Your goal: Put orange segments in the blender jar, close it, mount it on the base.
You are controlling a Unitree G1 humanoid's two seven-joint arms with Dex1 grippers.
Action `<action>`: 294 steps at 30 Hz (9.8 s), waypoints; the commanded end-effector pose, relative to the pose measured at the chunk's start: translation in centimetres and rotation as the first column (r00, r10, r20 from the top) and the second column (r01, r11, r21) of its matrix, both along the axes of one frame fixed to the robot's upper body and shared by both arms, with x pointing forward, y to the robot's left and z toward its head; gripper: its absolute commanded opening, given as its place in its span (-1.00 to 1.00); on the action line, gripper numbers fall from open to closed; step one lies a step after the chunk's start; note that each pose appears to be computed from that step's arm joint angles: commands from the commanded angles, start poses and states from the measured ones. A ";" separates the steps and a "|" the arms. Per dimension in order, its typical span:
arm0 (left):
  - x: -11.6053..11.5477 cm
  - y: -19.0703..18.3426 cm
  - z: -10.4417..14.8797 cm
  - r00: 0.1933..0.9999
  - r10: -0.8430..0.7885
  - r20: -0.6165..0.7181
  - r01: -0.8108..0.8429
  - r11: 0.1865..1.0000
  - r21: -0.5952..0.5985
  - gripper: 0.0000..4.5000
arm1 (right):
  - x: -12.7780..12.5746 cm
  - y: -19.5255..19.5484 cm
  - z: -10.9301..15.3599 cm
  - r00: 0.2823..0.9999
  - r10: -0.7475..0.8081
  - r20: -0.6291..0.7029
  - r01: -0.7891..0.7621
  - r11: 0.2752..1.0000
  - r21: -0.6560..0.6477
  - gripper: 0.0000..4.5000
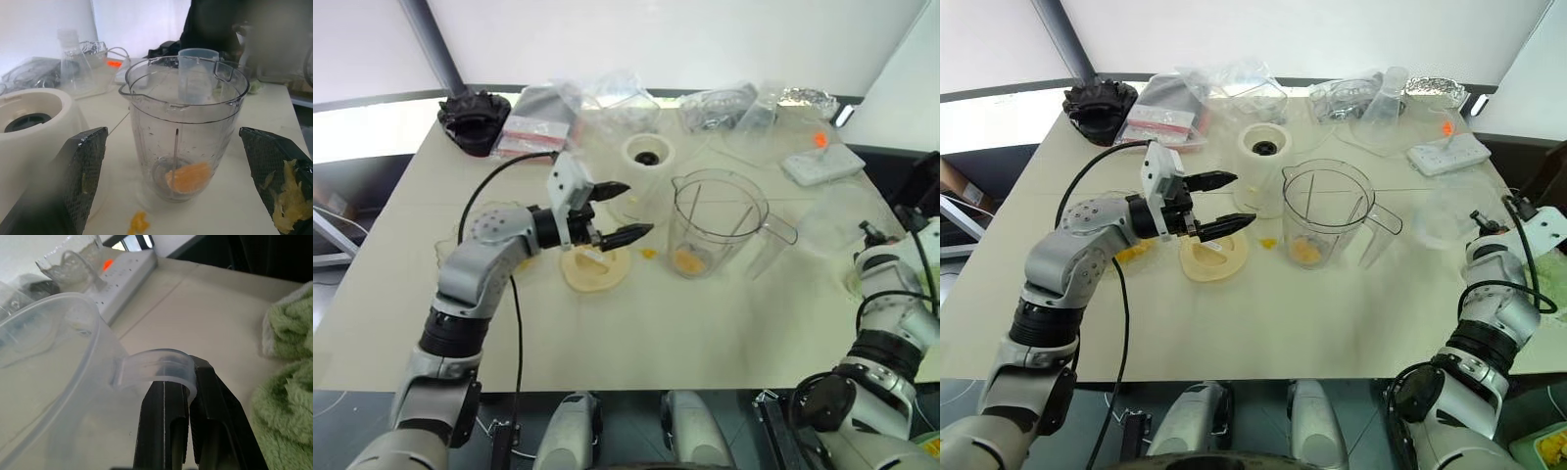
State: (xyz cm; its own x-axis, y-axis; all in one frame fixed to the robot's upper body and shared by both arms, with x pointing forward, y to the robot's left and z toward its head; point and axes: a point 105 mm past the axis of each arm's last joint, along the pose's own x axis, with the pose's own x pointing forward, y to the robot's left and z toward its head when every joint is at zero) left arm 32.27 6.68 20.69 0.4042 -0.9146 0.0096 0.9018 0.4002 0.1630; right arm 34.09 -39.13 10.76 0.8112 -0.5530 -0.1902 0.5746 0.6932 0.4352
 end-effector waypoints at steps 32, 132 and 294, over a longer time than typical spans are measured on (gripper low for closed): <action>-0.2 0.3 0.5 0.998 0.027 0.051 -0.026 0.999 -0.025 1.00 | -1.4 -0.5 -2.6 0.991 0.042 -0.127 -0.070 0.973 -0.220 0.33; 4.3 3.6 -4.2 0.953 -0.301 0.017 0.245 0.805 0.540 1.00 | -3.0 19.4 5.4 0.789 0.605 -0.113 -0.573 0.656 -0.491 -0.55; 3.2 -11.0 3.3 0.786 -0.593 -0.173 0.408 0.289 0.866 -0.90 | -5.2 20.9 3.1 0.854 0.508 -0.114 -0.493 0.720 -0.488 -0.55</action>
State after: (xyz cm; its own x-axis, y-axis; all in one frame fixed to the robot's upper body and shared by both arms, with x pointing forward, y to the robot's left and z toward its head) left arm 34.83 -5.55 26.01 -0.0547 -0.5661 -0.8225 0.7609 -0.5570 0.3328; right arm 29.20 -17.55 12.70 0.9980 -0.0490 -0.0408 0.0484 0.9987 -0.0159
